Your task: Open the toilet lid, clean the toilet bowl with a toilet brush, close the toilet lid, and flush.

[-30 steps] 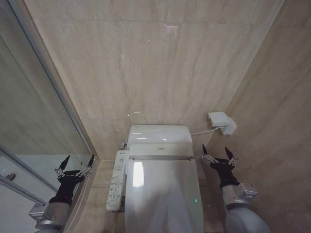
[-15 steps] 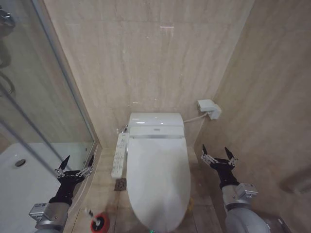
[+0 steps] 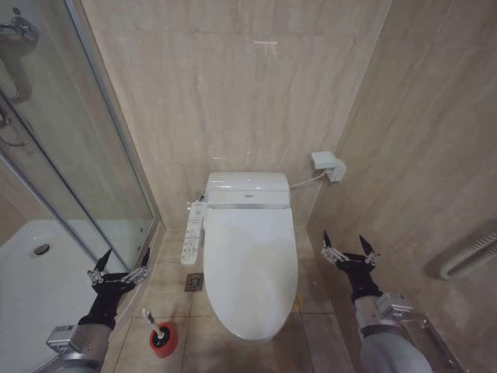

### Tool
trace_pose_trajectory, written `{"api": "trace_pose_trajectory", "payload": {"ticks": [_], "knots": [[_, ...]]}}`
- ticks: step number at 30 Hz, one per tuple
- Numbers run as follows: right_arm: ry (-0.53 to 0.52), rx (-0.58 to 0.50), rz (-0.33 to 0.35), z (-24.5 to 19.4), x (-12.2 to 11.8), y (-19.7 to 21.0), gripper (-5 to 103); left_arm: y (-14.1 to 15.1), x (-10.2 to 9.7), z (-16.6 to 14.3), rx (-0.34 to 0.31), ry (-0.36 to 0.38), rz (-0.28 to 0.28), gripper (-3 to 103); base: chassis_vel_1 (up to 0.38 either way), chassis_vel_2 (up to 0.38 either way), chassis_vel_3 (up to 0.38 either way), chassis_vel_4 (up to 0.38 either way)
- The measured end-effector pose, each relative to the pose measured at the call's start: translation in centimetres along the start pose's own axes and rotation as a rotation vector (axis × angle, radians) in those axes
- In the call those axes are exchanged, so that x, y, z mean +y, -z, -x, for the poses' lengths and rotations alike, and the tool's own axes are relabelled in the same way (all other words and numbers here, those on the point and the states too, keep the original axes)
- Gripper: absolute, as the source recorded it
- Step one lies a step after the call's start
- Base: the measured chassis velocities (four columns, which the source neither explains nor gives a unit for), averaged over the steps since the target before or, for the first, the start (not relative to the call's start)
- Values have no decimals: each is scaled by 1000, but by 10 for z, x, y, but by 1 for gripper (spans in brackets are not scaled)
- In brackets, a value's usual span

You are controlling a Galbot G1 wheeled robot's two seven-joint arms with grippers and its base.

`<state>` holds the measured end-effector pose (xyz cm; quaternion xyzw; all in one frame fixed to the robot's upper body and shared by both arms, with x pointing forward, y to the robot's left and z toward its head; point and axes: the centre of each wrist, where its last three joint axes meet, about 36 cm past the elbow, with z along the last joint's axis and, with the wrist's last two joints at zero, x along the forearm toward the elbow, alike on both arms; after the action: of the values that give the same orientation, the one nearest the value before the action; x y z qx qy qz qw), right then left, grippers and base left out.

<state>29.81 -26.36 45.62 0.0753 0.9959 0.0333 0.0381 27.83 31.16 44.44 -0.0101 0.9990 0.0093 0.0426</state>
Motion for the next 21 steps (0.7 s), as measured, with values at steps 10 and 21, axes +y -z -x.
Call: {"api": "trace_pose_trajectory", "payload": {"ticks": [10,21], "knots": [[0,1,0,0,0,0,100,0,0,0,0,0,0,100,138,-150,-136,155],[0,2,0,0,0,0,100,0,0,0,1,0,0,100,246,-245,-237,240]]}}
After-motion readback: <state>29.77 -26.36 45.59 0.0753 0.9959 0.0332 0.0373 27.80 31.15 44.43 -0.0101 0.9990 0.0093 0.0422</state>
